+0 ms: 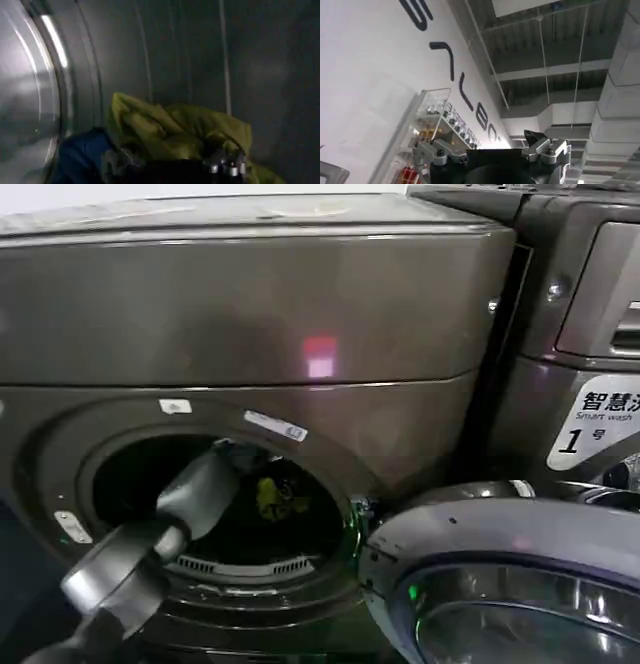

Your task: Grasp the clothes from the dryer.

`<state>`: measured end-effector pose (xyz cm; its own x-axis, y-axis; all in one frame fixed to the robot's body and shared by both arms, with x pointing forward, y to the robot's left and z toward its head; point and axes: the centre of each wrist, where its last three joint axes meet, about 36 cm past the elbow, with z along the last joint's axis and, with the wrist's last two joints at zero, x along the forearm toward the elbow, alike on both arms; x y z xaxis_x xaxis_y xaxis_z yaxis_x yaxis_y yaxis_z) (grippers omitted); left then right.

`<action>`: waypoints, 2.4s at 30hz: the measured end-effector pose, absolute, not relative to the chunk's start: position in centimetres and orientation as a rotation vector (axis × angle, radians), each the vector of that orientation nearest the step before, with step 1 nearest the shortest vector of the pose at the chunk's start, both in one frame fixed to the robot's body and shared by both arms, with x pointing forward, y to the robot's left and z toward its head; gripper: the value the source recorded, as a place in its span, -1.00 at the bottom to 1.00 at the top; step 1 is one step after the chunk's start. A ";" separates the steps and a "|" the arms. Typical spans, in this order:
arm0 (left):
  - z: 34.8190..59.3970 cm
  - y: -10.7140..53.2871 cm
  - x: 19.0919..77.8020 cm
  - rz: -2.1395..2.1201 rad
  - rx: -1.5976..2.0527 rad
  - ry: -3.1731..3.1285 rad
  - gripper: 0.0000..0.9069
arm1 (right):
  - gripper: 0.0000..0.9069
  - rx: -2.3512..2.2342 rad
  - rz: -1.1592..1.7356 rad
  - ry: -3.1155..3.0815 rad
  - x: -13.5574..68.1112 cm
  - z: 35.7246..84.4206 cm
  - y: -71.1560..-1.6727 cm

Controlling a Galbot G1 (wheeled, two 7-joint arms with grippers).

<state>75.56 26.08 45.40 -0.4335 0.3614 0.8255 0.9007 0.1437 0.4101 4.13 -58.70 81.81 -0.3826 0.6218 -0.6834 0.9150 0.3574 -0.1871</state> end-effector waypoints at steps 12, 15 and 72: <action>45.7 26.2 75.7 -1.269 -1.226 -1.873 -1.00 | 1.00 1.347 -0.755 2.116 4.0 81.5 -59.0; 45.6 26.3 75.7 -1.268 -1.227 -1.873 -1.00 | 1.00 1.347 -0.753 2.117 4.0 81.5 -59.0; 43.8 22.8 59.2 -0.047 -0.234 -3.343 -1.00 | 1.00 1.267 -0.791 2.111 5.0 80.7 -58.9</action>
